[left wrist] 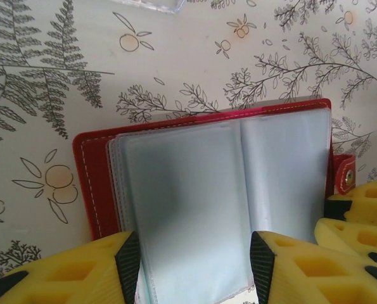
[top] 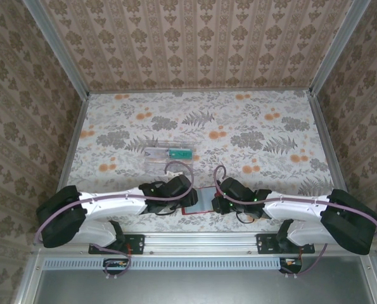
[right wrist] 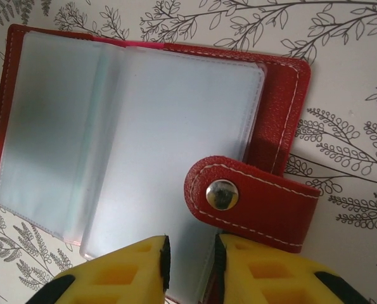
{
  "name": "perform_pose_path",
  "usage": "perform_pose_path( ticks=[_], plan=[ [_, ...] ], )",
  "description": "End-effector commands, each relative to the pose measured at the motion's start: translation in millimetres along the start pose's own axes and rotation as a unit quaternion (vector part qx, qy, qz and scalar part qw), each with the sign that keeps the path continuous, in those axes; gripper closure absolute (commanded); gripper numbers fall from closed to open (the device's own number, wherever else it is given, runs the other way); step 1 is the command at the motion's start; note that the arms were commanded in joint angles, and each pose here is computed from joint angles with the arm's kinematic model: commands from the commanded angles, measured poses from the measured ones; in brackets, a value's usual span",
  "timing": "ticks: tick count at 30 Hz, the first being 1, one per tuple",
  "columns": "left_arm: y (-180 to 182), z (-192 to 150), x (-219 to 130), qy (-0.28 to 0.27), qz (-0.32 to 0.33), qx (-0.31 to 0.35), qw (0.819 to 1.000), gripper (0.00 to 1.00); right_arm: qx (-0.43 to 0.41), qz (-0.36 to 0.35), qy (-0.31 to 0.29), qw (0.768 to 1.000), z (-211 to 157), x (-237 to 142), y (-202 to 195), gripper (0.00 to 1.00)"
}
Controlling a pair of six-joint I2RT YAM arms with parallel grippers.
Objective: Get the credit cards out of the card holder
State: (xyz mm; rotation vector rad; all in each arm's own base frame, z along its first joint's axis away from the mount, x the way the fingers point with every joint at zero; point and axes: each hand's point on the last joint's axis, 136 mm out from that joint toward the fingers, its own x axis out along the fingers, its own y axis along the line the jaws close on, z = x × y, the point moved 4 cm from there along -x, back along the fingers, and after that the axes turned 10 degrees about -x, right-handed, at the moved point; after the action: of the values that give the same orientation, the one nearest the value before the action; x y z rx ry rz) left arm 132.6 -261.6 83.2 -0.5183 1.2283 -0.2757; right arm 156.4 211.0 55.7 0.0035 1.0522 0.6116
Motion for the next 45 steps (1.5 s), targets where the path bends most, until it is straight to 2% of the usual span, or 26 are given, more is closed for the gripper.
perform_pose_path(
  ticks=[1,14,21,28,45],
  plan=[
    [-13.0,-2.5,0.3,0.009,-0.020,-0.008,1.000,0.49,0.005,-0.010,-0.010,1.000,-0.7,-1.9,-3.5,0.70],
    [-0.7,-8.4,11.5,0.021,0.008,-0.018,1.000,0.50,0.007,-0.011,-0.011,1.000,-3.0,-0.8,-5.1,0.69],
    [2.3,-5.2,4.5,0.007,0.022,-0.014,1.000,0.50,0.008,-0.012,-0.010,1.000,-3.1,-0.1,-5.3,0.69],
    [1.0,-10.7,13.9,0.025,0.022,-0.012,0.999,0.50,0.008,-0.011,-0.010,1.000,-2.4,0.8,-4.4,0.69],
    [-63.9,-10.8,3.4,0.036,-0.095,0.056,0.993,0.47,0.013,-0.021,-0.010,1.000,-3.7,0.9,-7.9,0.68]
  ],
)
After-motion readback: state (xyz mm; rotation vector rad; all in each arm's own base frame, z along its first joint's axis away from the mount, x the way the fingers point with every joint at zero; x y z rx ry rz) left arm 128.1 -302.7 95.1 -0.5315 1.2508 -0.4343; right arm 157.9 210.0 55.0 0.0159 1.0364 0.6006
